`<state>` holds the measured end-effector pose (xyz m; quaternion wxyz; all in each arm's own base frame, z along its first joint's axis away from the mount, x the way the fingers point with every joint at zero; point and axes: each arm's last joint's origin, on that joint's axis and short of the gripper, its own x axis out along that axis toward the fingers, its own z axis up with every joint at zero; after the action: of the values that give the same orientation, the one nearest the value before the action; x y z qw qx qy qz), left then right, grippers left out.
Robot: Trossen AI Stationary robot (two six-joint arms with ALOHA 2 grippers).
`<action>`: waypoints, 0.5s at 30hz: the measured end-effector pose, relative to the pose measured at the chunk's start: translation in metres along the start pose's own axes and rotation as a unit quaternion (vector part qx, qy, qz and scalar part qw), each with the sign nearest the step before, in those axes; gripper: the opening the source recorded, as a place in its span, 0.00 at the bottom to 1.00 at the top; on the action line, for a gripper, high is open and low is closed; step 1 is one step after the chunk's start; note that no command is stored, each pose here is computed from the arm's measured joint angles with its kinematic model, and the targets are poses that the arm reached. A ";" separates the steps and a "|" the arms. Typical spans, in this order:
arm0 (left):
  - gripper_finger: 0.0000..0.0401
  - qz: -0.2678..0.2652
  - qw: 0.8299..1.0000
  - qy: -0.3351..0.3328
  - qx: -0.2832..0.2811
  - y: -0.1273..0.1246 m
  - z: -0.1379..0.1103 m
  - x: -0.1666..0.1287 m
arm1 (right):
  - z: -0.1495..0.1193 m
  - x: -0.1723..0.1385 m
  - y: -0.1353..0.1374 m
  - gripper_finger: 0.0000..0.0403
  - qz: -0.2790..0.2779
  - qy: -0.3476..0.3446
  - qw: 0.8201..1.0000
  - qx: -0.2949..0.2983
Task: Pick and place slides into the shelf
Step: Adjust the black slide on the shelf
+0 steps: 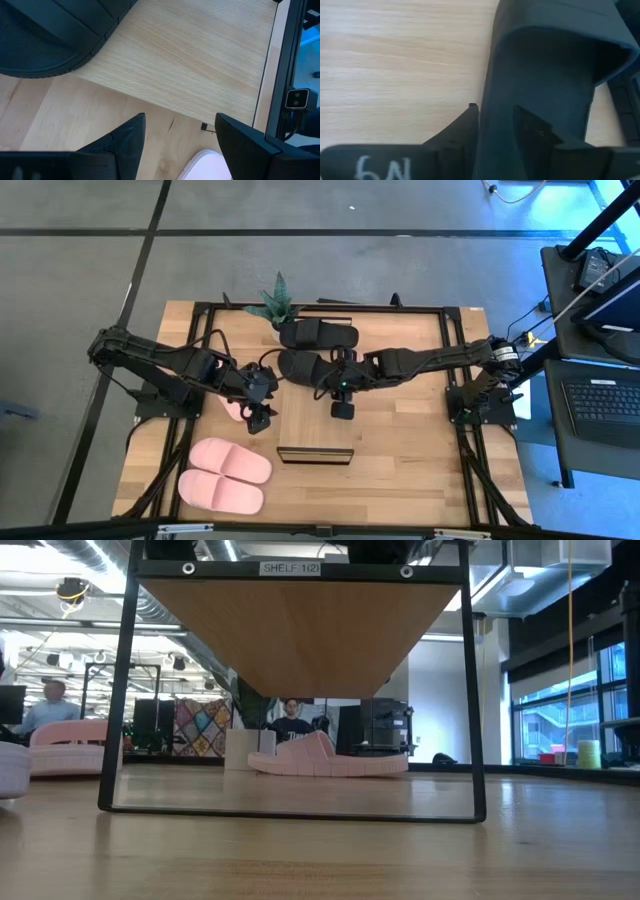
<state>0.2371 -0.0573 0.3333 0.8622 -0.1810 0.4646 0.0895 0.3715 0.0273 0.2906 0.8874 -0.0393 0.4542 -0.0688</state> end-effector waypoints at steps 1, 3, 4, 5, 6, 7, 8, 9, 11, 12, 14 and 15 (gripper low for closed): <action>0.57 0.000 1.000 0.000 0.000 0.000 0.000 0.000 | 0.000 0.000 0.000 0.29 0.000 0.000 1.000 -0.002; 0.57 0.000 1.000 0.000 0.000 0.000 0.000 0.000 | 0.000 0.000 0.000 0.29 0.000 0.000 1.000 -0.011; 0.57 0.000 1.000 0.000 0.000 0.000 0.000 0.000 | 0.000 0.000 0.001 0.29 0.000 0.000 1.000 -0.012; 0.57 0.000 1.000 0.000 0.000 0.000 0.000 0.000 | 0.000 0.000 0.001 0.29 0.000 0.000 1.000 -0.013; 0.57 0.000 1.000 0.000 0.000 0.000 0.000 0.000 | 0.000 0.001 0.001 0.29 0.000 0.000 1.000 -0.013; 0.57 0.000 1.000 0.000 0.000 0.000 0.000 0.000 | 0.000 0.001 0.000 0.29 0.000 0.002 1.000 -0.013; 0.57 0.000 1.000 0.000 0.000 0.000 0.000 0.000 | -0.001 0.001 0.001 0.29 0.000 0.004 1.000 -0.014; 0.57 0.000 1.000 0.000 0.000 0.000 0.000 0.000 | -0.001 0.002 0.001 0.29 0.000 0.005 1.000 -0.015; 0.57 0.000 1.000 0.000 0.000 0.000 0.000 0.000 | -0.002 0.003 0.001 0.29 0.000 0.008 1.000 -0.015; 0.57 0.000 1.000 0.000 0.000 0.000 0.000 0.000 | -0.003 0.003 0.001 0.29 0.000 0.009 1.000 -0.015; 0.57 0.000 1.000 0.000 0.000 0.000 0.000 0.000 | -0.003 0.003 0.001 0.29 -0.002 0.008 1.000 -0.015; 0.57 0.000 1.000 0.000 0.000 0.000 0.000 0.000 | -0.002 0.003 0.000 0.29 -0.007 0.007 1.000 -0.015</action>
<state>0.2371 -0.0573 0.3333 0.8622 -0.1812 0.4646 0.0896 0.3712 0.0271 0.2867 0.8828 -0.0553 0.4615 -0.0683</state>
